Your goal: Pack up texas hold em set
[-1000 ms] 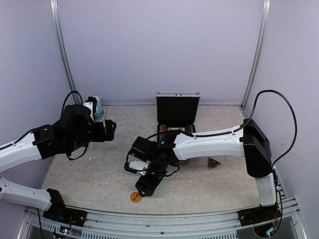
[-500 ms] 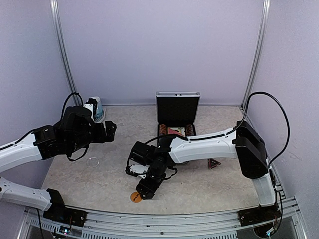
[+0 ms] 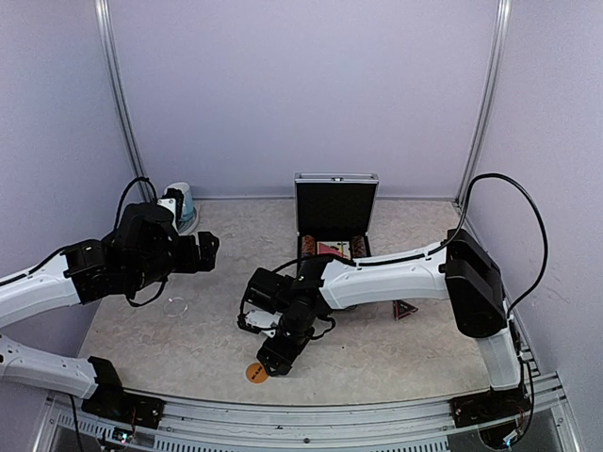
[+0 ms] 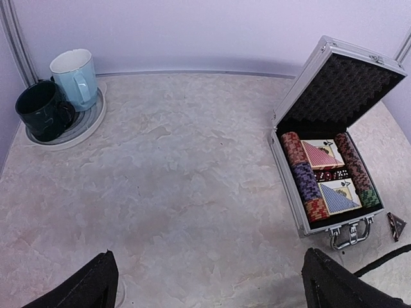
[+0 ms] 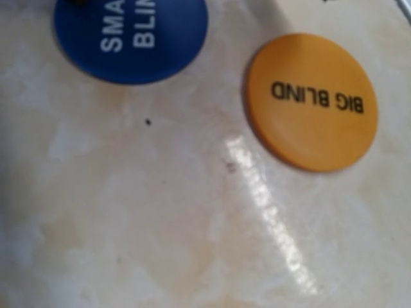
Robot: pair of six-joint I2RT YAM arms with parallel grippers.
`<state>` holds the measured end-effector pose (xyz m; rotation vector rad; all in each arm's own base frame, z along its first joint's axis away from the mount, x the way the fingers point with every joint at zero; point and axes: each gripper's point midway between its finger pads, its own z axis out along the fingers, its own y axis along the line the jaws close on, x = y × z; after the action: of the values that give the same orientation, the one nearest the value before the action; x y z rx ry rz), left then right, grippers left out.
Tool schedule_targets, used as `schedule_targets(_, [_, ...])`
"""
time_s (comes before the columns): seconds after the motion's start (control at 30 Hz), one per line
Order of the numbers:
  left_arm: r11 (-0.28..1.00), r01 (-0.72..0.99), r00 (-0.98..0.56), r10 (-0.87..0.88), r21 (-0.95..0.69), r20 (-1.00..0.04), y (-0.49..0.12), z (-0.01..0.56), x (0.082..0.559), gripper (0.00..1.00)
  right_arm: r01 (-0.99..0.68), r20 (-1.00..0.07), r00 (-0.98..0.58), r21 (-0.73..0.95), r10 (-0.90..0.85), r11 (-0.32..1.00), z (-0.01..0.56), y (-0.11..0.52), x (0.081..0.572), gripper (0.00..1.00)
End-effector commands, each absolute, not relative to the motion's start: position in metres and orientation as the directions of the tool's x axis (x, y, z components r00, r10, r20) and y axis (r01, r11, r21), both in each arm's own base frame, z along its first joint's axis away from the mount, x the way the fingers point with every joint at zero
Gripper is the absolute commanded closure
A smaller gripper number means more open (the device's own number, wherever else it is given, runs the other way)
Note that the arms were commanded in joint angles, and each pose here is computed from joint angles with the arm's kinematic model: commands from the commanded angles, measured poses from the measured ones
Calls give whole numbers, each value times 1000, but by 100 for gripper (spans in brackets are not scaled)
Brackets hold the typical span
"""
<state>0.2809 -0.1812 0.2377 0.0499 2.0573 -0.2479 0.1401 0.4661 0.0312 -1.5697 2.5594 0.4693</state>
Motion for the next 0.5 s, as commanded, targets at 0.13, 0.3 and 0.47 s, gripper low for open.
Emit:
schedule_targets(0.13, [981, 124, -481, -73, -150, -873, -176, 233, 281, 1, -879, -189, -476, 147, -859, 454, 9, 452, 147, 22])
schedule_targets(0.3, [980, 126, -485, -74, -153, -871, -177, 230, 281, 1, -874, -194, -486, 118, -852, 471, 11, 450, 156, 22])
schedule_targets(0.47, [980, 127, -488, -72, -153, -870, -177, 228, 281, 1, -874, -186, -485, 107, -854, 473, 6, 449, 158, 23])
